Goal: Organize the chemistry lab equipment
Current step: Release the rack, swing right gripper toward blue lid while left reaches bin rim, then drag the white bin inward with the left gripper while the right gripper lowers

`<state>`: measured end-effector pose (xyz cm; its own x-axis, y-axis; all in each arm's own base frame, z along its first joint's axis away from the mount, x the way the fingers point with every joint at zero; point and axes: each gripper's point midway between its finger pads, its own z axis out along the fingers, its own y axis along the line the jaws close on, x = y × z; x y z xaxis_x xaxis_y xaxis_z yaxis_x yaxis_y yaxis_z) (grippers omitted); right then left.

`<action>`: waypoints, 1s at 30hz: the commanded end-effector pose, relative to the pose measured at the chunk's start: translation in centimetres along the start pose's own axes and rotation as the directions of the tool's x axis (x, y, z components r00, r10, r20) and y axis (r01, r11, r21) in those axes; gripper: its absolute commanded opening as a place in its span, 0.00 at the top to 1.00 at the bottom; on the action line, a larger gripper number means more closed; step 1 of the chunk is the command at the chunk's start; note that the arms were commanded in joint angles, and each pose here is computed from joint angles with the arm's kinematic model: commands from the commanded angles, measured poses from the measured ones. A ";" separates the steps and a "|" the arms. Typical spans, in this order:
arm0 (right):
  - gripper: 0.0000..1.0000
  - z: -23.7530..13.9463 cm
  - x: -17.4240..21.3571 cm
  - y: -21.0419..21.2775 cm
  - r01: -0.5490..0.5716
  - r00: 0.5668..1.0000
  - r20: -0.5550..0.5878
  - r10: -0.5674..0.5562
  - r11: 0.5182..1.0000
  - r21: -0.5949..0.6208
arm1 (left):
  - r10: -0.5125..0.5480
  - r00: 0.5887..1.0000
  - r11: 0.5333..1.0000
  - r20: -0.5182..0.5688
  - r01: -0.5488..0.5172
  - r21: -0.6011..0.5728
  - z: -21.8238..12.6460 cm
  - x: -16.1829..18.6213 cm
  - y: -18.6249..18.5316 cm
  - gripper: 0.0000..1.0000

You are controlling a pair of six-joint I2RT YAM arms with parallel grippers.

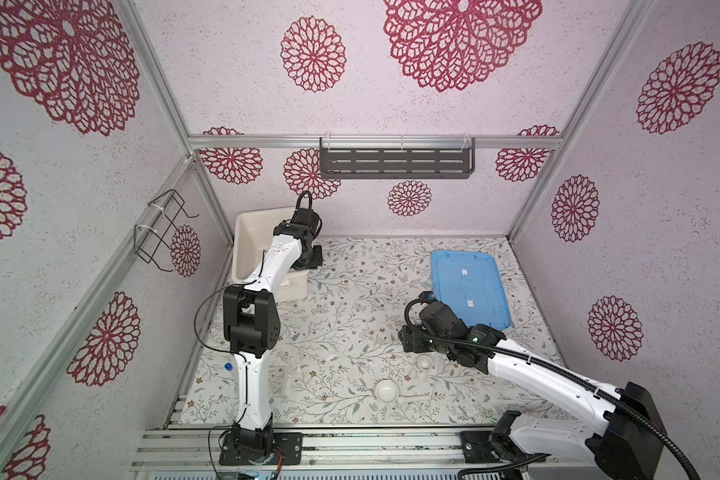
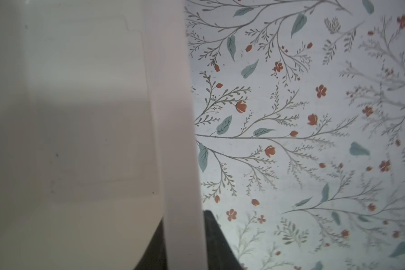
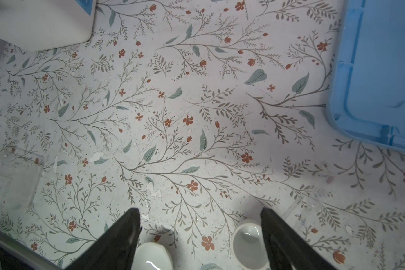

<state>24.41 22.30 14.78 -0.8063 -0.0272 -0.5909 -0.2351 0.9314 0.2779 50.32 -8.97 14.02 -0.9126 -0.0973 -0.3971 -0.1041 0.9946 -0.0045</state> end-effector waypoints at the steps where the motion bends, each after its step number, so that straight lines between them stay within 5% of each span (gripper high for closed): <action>1: 0.16 -1.1 -1.4 0.4 -0.010 0.999 0.051 0.011 1.000 -0.023 | 0.026 0.999 0.999 -0.026 -0.025 0.042 -2.1 0.7 -1.4 0.78; 13: 0.13 -0.8 0.8 -3.9 -0.129 0.990 -0.034 0.139 0.971 0.203 | 0.017 0.999 0.975 0.037 -0.025 0.219 -6.9 4.0 -10.1 0.77; 20: 0.12 -2.1 1.7 -5.7 -0.210 0.976 -0.011 0.219 0.949 0.235 | 0.069 0.996 0.958 0.051 -0.080 0.275 -8.5 6.8 -15.4 0.76; 30: 0.13 -3.0 3.4 -8.1 -0.310 0.948 0.000 0.319 0.920 0.241 | -0.058 0.993 0.843 0.100 -0.005 0.538 -12.7 7.6 -23.6 0.78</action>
<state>22.58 14.49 12.79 -0.8403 0.2400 -0.4862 0.1258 0.9586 0.2556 40.05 -30.21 18.59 -0.9037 -0.0460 -0.4258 0.1074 0.9381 -0.3294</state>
